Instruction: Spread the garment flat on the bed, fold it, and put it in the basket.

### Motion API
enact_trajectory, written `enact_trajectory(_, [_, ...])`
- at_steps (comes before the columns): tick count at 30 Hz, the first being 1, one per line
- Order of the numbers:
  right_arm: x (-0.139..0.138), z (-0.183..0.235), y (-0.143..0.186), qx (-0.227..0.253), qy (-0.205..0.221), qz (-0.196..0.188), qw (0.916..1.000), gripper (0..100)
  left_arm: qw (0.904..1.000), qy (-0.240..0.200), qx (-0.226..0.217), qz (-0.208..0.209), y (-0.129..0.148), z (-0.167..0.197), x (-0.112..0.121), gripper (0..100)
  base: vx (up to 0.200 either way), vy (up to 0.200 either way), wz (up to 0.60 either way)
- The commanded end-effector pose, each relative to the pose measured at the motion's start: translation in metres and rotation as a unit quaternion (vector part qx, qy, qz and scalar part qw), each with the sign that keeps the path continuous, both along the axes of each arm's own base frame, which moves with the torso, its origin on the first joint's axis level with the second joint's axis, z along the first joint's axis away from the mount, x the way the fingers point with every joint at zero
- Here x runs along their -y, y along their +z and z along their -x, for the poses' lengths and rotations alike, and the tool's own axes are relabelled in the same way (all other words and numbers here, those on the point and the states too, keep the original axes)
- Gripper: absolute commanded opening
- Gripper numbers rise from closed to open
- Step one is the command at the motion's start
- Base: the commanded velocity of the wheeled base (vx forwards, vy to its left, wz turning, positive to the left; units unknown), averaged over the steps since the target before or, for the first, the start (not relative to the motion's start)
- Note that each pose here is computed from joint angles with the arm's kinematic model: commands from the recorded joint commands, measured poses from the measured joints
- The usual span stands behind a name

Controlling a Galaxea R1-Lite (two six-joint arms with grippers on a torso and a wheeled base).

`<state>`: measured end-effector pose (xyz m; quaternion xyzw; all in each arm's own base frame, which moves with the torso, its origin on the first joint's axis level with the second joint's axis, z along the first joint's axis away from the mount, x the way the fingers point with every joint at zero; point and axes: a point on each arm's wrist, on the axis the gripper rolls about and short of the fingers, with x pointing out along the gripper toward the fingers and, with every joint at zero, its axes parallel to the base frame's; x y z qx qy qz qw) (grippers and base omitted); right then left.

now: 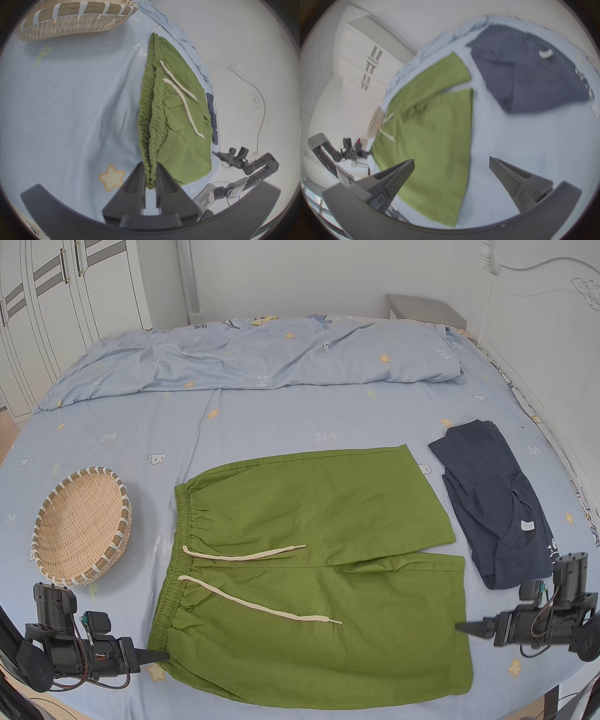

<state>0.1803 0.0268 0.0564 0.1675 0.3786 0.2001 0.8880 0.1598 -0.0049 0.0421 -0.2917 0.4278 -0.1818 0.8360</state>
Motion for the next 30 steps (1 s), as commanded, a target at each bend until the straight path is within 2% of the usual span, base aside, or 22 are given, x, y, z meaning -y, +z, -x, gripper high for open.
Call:
enact_trajectory(1, [-0.003,0.033,-0.021,-0.086,0.039,0.023,0.9953,100,1.0,-0.005,0.002,0.004,0.001,0.005,0.001,0,0.0,0.0,0.0])
enact_trajectory(2, [-0.003,0.039,-0.025,-0.115,0.046,0.029,0.9918,100,1.0,-0.005,0.001,0.004,0.001,0.004,0.001,0,0.0,0.0,0.0])
enact_trajectory(5, [-0.003,0.041,-0.027,-0.127,0.058,0.035,0.9895,100,1.0,-0.003,0.004,0.005,0.002,0.003,0.0,0,0.0,0.0,0.0])
enact_trajectory(13, [-0.005,0.048,-0.031,-0.161,0.117,-0.014,0.9799,100,0.9999,-0.008,0.013,0.006,0.004,0.0,0.002,0,0.0,0.0,0.0])
enact_trajectory(20, [-0.007,0.043,-0.051,-0.208,0.135,-0.007,0.9686,100,0.9998,-0.008,0.015,0.006,0.004,-0.001,0.002,0,0.0,0.0,0.0])
enact_trajectory(25, [-0.014,0.039,-0.058,-0.211,0.158,-0.004,0.9646,100,0.9998,-0.008,0.016,0.006,0.005,-0.001,0.002,0,0.0,0.0,0.0])
enact_trajectory(30, [-0.02,0.038,-0.056,-0.203,0.183,-0.035,0.9613,100,0.9998,-0.008,0.017,0.006,0.005,-0.002,0.002,0,0.0,0.0,0.0])
